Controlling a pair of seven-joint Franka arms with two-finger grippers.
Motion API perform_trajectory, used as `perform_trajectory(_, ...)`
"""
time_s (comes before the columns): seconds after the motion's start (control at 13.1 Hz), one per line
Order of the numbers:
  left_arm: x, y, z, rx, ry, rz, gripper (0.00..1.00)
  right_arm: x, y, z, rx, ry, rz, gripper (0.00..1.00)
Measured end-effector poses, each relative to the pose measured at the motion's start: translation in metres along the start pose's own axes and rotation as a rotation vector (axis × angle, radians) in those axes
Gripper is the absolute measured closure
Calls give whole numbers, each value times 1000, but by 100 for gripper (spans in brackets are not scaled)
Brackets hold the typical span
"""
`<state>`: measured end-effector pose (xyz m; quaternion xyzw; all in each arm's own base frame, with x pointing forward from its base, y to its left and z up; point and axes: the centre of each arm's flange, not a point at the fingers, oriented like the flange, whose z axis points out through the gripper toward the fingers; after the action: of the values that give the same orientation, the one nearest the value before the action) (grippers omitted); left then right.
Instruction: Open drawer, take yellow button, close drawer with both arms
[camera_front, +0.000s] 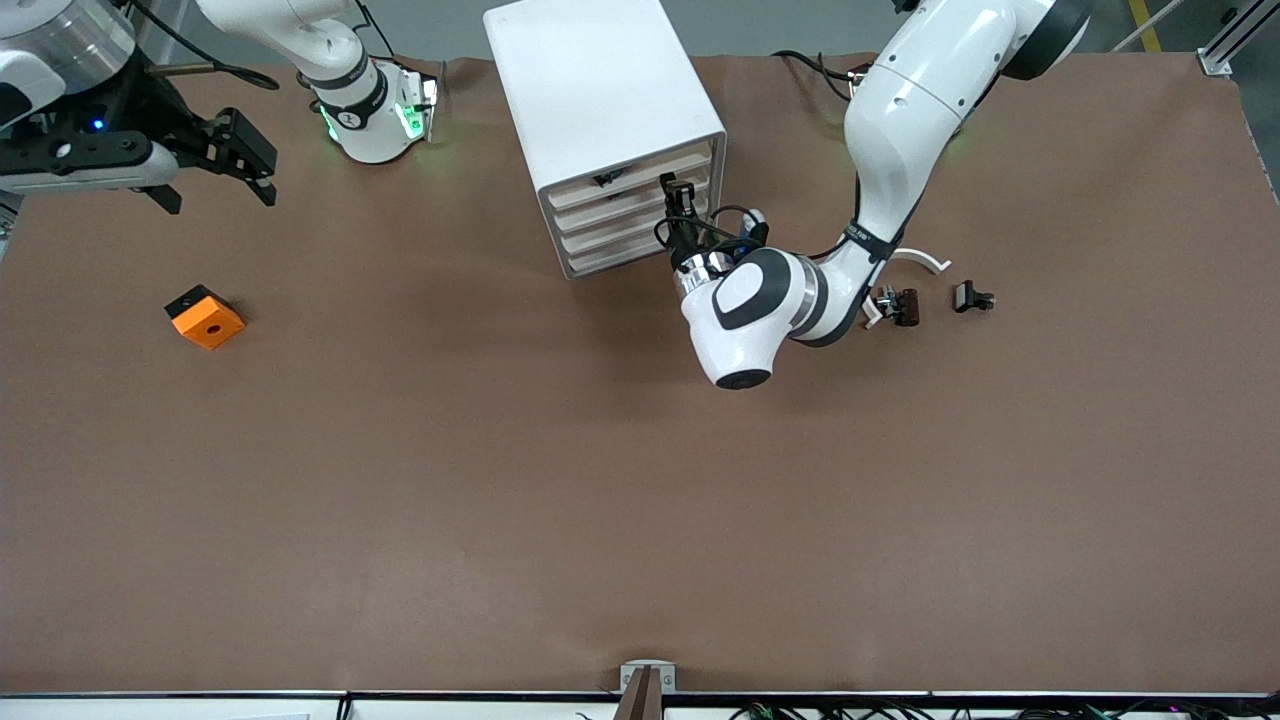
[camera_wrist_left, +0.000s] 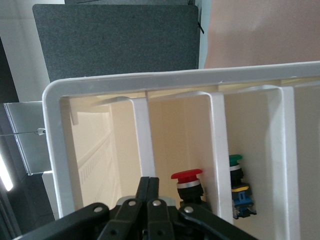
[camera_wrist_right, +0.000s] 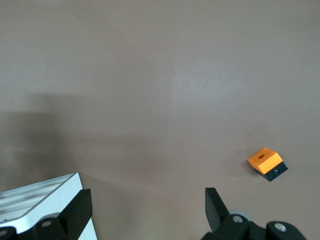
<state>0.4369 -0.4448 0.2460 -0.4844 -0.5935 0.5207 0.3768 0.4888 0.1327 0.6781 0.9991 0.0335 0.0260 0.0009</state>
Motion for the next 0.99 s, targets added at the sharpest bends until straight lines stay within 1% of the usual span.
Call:
perform_trajectory(0.15, 3, 2, -6, -5, -12, -4, 99, -3, -16, 0, 2, 0, 23, 0)
perform_trajectory(0.46, 25, 7, -39, -11, -75, -17, 99, -5, -35, 2, 1, -4, 16, 0)
perform_trajectory(0.53, 26, 7, -41, -11, -78, -18, 99, -6, -38, 1, 2, -2, 12, 0)
perform_trajectory(0.69, 19, 7, -30, -8, -58, -16, 99, -7, -44, 0, 4, 0, 30, 0)
perform_trajectory(0.76, 14, 7, -22, -3, -47, -13, 95, -8, -47, 0, 5, 0, 64, 0)
perform_trajectory(0.84, 10, 6, -17, 3, -43, -9, 94, -10, -53, 0, 6, 0, 105, 0)
perform_trajectory(0.92, 7, 5, -13, 8, -39, -5, 85, -12, -62, 0, 7, -1, 132, 0)
perform_trajectory(0.99, 5, 4, -11, 10, -37, -2, 74, -15, -71, 0, 7, -1, 143, 0)
